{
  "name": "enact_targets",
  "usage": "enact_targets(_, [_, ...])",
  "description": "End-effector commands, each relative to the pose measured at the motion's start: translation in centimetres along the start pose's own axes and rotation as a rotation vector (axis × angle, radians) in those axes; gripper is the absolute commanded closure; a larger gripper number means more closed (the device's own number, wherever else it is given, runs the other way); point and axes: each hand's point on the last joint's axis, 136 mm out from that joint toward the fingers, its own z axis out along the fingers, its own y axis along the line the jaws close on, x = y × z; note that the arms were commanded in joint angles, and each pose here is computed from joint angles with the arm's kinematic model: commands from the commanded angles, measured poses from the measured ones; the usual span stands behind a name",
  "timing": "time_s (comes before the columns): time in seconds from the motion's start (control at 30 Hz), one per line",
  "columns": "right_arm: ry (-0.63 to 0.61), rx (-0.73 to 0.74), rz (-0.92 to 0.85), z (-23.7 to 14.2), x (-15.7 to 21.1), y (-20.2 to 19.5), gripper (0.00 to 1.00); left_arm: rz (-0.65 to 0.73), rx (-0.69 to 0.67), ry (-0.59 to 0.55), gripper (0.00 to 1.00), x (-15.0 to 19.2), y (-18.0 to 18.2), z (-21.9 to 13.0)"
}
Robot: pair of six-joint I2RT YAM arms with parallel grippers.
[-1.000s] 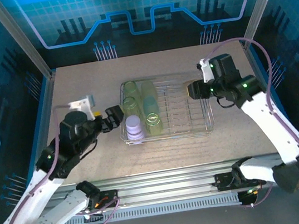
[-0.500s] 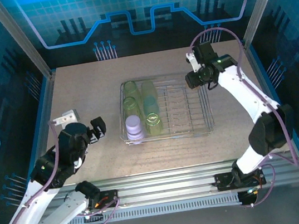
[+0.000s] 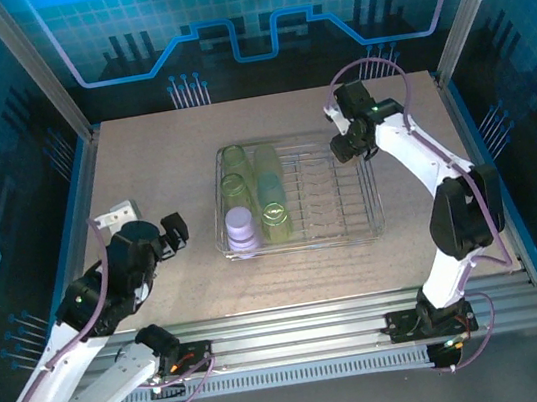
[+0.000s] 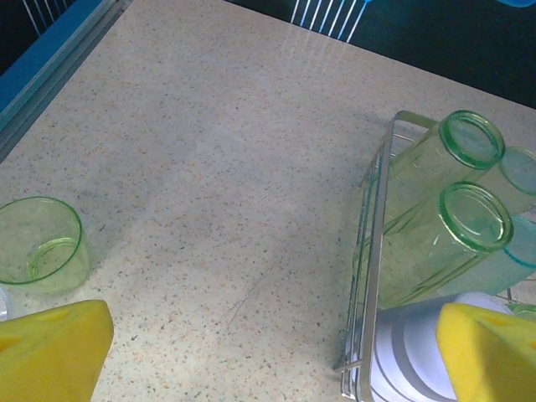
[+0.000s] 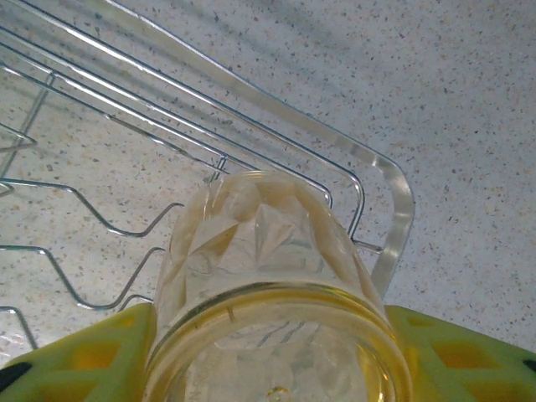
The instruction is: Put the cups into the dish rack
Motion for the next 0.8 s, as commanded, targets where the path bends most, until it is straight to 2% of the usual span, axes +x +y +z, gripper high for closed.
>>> enact_targets(0.0, [0.009, 0.004, -0.016, 1.9, 0.3, -0.2, 0.77, -0.027, -0.102, 0.027, 0.01, 0.9, 1.6, 0.8])
enact_targets(0.13, [0.029, -0.008, -0.029, 2.9, 0.9, 0.2, 0.74, -0.020, -0.165, 0.070, 0.01, 1.5, 2.2, 1.4])
enact_targets(0.47, [0.077, -0.058, -0.066, 4.7, 2.2, 1.4, 0.61, -0.025, -0.204, 0.123, 0.01, 2.2, 2.3, 2.3])
enact_targets(0.67, [0.101, -0.056, -0.083, 5.3, 2.4, 1.4, 0.50, -0.014, -0.348, 0.256, 0.01, 3.6, 4.1, 3.3])
enact_targets(0.77, [0.111, -0.059, -0.088, 5.3, 2.6, 1.5, 0.42, -0.030, -0.374, 0.307, 0.01, 4.3, 4.3, 4.1])
